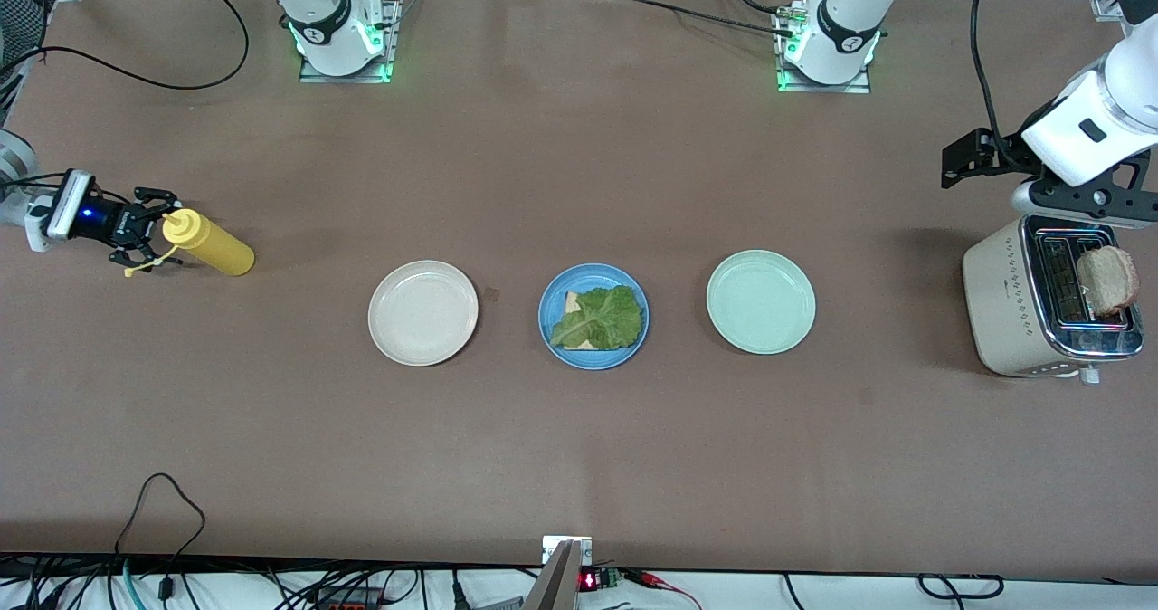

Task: Make sandwich in blue plate with both arms
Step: 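Grasp the yellow squeeze bottle with the right gripper and lift it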

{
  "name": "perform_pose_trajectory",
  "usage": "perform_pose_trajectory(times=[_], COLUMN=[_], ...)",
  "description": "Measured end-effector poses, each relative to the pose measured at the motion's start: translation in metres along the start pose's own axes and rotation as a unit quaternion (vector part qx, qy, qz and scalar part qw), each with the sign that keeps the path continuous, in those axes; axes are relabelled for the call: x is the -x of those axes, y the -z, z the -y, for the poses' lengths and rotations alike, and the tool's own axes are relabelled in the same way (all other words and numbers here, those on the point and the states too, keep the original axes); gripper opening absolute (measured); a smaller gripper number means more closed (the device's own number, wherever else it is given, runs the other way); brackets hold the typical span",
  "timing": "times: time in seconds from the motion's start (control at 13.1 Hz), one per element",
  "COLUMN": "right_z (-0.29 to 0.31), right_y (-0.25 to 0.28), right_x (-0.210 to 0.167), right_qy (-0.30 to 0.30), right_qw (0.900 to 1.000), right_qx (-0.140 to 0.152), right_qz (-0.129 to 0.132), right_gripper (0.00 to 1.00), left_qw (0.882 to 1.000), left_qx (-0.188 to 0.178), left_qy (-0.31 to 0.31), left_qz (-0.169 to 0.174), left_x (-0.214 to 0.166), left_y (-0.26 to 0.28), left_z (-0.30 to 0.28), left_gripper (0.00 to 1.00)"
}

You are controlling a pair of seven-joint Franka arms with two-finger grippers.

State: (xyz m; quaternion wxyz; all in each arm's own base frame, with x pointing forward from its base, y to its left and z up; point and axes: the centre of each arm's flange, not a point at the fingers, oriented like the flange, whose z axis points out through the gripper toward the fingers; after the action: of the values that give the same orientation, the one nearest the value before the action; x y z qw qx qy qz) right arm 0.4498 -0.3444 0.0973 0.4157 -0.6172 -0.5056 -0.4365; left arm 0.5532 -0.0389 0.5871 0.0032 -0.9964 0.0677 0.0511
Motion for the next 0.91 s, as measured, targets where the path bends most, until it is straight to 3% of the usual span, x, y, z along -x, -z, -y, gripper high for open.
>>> perform_pose_trajectory(times=[0.46,0.91], right_z=[-0.014,-0.023], right_y=[-0.038,-0.069], right_x=[0.002,0.002], right_qy=[0.019,0.020], right_qw=[0.999,0.998], right_qx=[-0.020,-0.045], right_qz=[-0.028,-0.036], right_gripper=[1.00,1.00], left_qw=[1.000,1.000], left_qx=[0.000,0.000], left_qy=[-0.003,-0.003], left_qz=[0.000,0.000], left_x=[0.000,0.000], left_y=[0.001,0.002], left_z=[-0.003,-0.003], left_gripper=[1.00,1.00])
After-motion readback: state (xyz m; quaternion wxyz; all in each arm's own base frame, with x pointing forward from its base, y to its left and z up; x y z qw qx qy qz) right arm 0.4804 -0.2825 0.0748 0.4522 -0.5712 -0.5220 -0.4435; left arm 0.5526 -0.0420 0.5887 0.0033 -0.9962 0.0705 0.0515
